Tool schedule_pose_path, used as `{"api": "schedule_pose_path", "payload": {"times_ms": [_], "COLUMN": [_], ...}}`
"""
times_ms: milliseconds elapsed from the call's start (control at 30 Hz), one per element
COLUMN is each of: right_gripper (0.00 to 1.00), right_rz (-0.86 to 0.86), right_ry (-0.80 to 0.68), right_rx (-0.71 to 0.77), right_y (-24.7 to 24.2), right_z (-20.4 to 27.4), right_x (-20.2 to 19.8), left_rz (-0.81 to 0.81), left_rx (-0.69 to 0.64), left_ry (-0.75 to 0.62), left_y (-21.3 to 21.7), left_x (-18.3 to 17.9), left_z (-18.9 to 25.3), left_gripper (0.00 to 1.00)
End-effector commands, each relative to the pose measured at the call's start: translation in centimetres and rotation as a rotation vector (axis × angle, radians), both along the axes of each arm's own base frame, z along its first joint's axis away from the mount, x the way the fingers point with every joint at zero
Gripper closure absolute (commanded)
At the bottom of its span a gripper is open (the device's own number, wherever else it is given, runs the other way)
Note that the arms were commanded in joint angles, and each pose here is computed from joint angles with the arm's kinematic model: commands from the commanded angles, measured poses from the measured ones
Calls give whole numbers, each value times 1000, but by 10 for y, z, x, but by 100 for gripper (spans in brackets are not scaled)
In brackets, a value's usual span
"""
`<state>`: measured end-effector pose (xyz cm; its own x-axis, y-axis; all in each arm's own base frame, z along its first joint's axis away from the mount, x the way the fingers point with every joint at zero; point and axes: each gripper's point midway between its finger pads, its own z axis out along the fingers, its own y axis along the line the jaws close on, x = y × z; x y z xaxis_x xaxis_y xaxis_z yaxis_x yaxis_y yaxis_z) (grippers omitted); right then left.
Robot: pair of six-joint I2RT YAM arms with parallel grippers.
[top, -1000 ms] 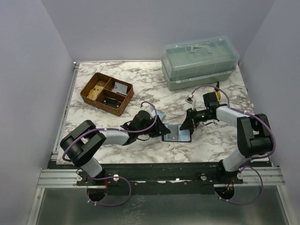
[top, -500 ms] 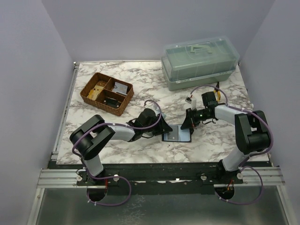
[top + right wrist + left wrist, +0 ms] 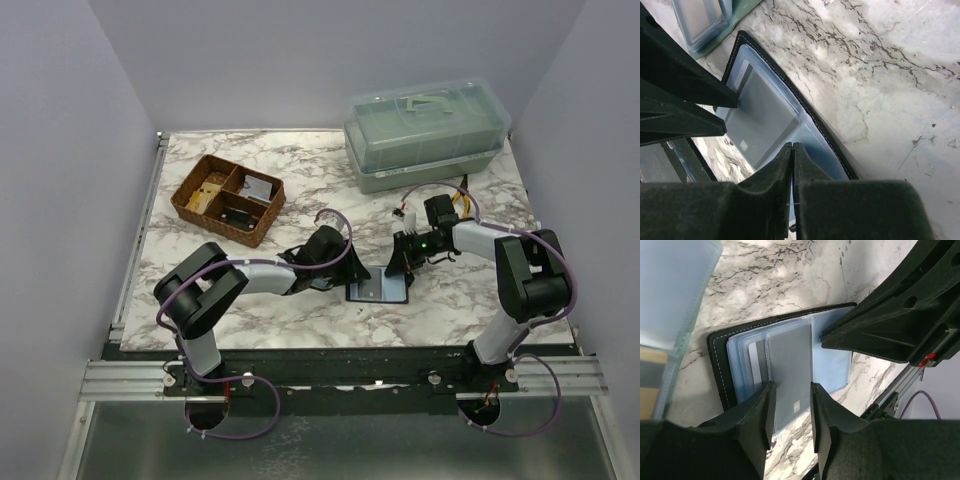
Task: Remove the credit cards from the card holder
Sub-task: Remove the credit card from the card holder.
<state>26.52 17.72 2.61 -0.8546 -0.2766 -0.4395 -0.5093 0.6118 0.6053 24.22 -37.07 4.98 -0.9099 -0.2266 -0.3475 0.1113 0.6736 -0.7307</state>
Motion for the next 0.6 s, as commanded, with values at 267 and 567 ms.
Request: {"api": "schedule_pose_path", "payload": {"times_ms": [267,567], "right_gripper": [90,88], "right_rz": [-22,-38], "right_ry": [-1,-1], "right_rx": [-59,-77], "right_y": [-2,-4], "right_z": [-8,-10], "right_x": [9,11], "left_rz": [-56,-80], "left_rx": [28,-180], "left_ry": [49,53], "left_y": [-16,-40], "left_x": [-6,-9], "left_z": [-20,12], "left_gripper": [60,60]}}
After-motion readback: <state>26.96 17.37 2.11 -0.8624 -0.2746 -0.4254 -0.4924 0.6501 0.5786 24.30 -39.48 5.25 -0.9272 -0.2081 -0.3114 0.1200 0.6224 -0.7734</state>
